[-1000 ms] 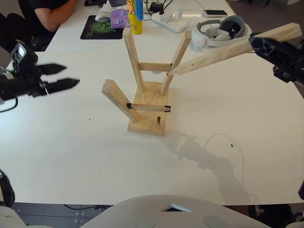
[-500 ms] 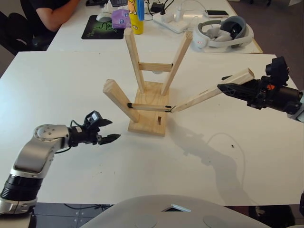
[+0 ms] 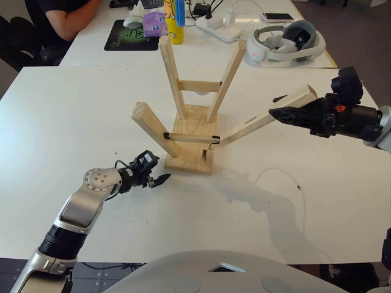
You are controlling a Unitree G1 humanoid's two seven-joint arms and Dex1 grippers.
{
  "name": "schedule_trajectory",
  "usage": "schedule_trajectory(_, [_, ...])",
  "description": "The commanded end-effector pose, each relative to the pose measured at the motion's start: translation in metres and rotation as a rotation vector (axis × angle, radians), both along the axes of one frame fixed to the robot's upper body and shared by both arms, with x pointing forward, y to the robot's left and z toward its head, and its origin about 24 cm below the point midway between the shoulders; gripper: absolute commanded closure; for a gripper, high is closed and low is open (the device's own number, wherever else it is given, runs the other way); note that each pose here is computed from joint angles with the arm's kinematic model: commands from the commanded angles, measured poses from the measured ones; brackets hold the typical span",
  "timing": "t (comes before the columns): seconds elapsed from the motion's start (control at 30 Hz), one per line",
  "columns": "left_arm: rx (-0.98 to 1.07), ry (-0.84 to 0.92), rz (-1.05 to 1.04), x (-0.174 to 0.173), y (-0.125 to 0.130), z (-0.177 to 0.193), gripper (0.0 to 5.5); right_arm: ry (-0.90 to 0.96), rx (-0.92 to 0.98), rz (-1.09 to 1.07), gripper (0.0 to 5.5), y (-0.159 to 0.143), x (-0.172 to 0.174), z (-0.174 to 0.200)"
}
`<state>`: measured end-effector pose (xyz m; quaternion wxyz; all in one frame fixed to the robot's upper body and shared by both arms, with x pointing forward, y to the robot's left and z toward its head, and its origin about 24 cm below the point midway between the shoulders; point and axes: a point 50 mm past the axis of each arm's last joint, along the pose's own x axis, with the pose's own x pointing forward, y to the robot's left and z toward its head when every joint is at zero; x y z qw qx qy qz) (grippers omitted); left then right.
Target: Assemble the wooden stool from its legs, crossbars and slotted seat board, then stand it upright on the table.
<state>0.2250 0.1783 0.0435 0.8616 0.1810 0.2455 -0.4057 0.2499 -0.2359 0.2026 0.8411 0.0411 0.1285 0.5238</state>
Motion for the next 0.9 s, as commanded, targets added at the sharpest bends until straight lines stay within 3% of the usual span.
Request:
schedule_trajectory(0.03, [-0.026, -0.017, 0.065, 0.009, 0.0, -0.006, 1.89, -0.02, -0.004, 0.027, 3.43, 0.004, 0.001, 0.006])
schedule_trajectory(0.33, [0.06, -0.04, 0.16, 0.017, 0.029, -0.009, 1.89, -0.022, -0.036, 0.069, 3.43, 0.011, 0.001, 0.002])
schedule_trajectory(0.9, [-0.012, 0.002, 0.094, 0.016, 0.013, -0.007, 1.89, -0.121, -0.12, 0.206, 3.43, 0.051, 0.015, -0.006])
